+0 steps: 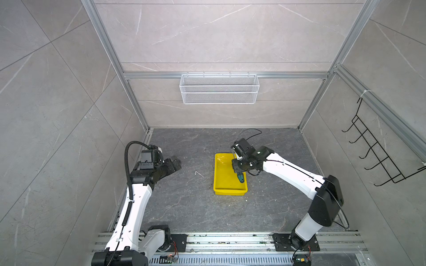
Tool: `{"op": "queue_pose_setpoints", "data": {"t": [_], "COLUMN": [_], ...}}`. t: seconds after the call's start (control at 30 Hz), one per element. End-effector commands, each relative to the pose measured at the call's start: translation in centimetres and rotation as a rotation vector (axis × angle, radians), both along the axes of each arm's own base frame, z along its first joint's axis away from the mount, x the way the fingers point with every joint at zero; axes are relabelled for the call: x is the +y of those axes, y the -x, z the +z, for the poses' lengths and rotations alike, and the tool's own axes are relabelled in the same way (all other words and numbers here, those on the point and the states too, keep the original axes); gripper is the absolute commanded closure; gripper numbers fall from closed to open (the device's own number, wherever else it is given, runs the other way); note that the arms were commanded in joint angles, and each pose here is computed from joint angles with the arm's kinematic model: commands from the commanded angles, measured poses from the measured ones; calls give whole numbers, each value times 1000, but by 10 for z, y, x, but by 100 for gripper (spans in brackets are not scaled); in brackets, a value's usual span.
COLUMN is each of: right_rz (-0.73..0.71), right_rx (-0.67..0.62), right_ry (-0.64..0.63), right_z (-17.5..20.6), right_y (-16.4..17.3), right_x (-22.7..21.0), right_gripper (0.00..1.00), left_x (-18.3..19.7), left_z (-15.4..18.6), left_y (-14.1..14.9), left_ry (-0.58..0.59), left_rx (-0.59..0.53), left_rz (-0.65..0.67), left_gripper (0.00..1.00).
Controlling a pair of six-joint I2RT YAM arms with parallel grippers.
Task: Put the screwdriver in the bin
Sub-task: Place the screwdriver into the bin.
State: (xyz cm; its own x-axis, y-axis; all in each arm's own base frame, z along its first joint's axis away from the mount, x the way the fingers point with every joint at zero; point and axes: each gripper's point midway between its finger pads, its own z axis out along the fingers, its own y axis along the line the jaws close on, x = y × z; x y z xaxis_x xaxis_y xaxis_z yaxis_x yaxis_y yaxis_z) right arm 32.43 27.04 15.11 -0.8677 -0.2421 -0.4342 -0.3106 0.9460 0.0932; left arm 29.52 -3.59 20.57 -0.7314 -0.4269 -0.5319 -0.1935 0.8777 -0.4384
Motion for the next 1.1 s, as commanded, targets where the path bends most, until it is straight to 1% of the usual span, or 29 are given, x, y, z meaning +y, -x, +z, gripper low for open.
{"op": "queue_pose_setpoints", "data": {"t": [0.0,0.17,0.63,1.07], "right_rz": [43,57,54,63], "right_rx": [18,65,126,150], "right_ry": [5,32,88,121], "right_z": [-14,-44,-96,-120], "right_y": [-5,-5,-1,-4], "right_x": [18,28,25,26], "right_gripper": [90,90,89,81], "left_x": [-1,-1,-2,0], "left_z": [9,10,8,7], "left_y": [0,1,0,0], "left_ry": [1,0,2,-3], "left_rx": [-33,-33,-25,-25], "left_rz": [-5,-6,-7,-4], "left_gripper": [0,0,0,0]}}
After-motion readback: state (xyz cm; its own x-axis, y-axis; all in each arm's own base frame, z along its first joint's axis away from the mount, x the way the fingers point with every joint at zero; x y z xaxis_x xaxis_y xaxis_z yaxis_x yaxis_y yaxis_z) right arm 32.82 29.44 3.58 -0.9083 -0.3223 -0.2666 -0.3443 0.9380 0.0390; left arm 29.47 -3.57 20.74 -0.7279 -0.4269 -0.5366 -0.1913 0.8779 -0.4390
